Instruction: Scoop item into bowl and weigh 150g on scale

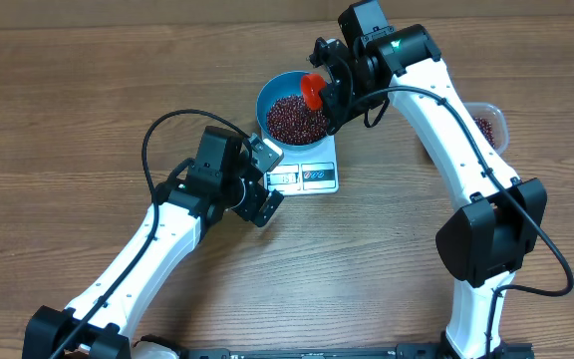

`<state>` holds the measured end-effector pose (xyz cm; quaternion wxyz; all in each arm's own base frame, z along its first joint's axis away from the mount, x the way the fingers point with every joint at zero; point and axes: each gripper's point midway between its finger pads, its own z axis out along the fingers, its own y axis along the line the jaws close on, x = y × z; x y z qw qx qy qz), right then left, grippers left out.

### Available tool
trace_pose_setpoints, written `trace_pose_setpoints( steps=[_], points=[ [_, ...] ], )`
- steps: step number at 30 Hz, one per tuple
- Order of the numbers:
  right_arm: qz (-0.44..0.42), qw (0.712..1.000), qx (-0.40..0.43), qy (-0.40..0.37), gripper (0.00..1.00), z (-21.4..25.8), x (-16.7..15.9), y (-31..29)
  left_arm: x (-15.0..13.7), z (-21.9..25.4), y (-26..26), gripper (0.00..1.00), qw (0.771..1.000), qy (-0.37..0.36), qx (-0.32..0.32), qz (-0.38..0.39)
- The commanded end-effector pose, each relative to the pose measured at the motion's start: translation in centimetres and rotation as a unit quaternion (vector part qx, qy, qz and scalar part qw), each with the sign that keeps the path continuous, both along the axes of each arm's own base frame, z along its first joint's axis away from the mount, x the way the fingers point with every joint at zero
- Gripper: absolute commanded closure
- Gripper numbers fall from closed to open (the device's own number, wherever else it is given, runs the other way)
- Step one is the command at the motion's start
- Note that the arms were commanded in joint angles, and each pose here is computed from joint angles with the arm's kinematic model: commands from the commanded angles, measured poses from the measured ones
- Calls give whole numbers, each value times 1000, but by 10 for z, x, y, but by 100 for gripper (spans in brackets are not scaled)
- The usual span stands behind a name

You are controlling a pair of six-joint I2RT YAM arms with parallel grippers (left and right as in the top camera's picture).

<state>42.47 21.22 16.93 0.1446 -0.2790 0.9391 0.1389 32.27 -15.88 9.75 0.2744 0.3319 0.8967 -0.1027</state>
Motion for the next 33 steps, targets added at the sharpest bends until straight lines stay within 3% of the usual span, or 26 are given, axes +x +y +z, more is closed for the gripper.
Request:
trace_pose_setpoints(
  steps=[1,13,33],
  points=[
    [2,999,17,-36,96,31,2,0,-2,-4,-1,0,1000,7,-4,-1],
    [-12,993,-104,-57,96,-12,16,2,-2,-4,-1,0,1000,7,-4,-1],
    [-4,991,-132,-30,96,-67,26,10,-2,-4,-1,0,1000,7,-4,-1]
  ],
)
